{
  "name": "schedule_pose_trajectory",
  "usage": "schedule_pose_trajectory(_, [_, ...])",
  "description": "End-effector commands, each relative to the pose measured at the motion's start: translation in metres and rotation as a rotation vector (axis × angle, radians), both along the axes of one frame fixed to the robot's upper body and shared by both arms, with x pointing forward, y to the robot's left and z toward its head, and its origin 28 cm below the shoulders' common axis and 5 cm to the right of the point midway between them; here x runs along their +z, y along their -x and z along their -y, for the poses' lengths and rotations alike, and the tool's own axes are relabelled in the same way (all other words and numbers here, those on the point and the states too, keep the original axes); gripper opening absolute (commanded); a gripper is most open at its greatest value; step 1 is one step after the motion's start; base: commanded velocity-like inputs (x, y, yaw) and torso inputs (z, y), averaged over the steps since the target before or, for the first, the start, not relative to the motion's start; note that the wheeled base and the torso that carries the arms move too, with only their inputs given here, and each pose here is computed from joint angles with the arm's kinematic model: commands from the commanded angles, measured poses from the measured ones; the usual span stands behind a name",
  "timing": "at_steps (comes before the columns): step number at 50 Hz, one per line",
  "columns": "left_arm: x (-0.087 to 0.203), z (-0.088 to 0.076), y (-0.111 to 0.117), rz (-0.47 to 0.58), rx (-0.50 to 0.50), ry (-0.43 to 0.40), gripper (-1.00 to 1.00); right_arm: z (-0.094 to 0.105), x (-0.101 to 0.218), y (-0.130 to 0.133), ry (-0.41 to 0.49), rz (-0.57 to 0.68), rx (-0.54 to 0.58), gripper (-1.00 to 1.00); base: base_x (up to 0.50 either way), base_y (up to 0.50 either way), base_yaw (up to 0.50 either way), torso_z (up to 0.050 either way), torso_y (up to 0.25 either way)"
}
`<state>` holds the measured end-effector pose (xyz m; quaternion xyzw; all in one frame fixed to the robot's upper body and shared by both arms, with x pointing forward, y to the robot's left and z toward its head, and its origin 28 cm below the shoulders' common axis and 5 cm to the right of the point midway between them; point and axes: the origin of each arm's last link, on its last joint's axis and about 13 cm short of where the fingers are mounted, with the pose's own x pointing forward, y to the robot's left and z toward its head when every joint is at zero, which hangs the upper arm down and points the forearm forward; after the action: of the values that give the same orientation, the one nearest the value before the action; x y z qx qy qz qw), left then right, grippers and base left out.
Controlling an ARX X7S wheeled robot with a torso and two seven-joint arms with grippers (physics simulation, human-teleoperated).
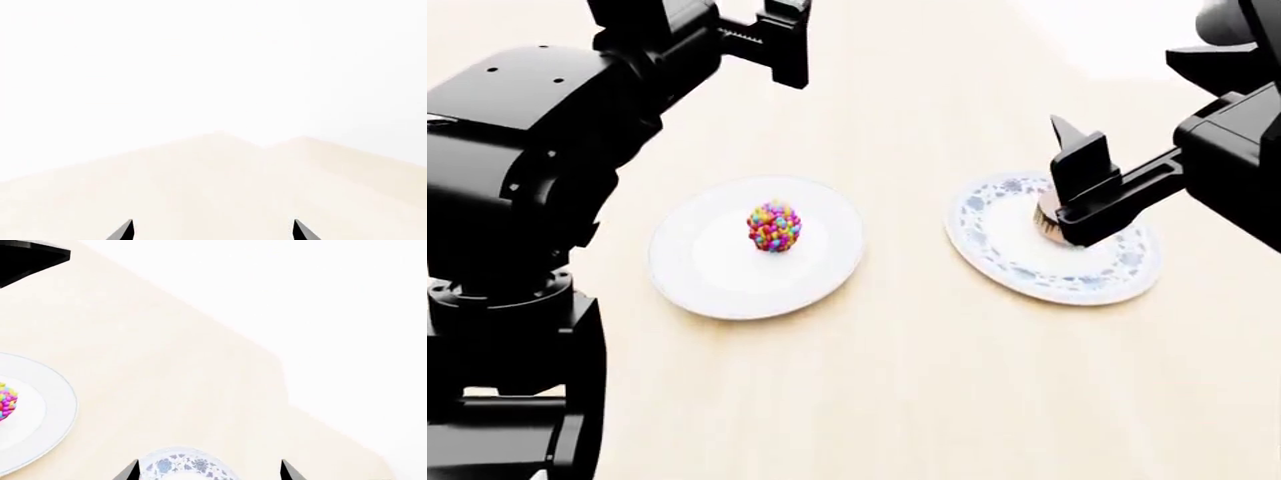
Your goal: Move the dessert items from the plate to the tray.
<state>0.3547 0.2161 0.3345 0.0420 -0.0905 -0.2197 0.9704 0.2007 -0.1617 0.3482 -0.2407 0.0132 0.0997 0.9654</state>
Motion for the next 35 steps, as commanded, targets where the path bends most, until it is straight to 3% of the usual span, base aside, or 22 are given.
schedule_pose_trajectory(1, [-0.0034,0.0017,0.003,0.003,-0.036,-0.018,1.0,-0.0006,-0.0009,-0.0003,0.001,0.001,0.007,1.0,0.0,0.0,0.0,0.05,-0.105])
schedule_pose_trajectory(25, [-0.0077,0.001,0.0038,0.0,-0.041,-0.031,1.0,-0.0006,-0.0018,-0.0019,0.001,0.006,0.007,1.0,0.0,0.0,0.0,0.05,-0.108])
schedule_pose_trajectory(35, [-0.0107,-0.0003,0.0022,0.007,-0.041,-0.042,1.0,-0.0017,-0.0037,-0.0061,-0.004,0.006,0.014,1.0,0.0,0.0,0.0,0.021,-0.135])
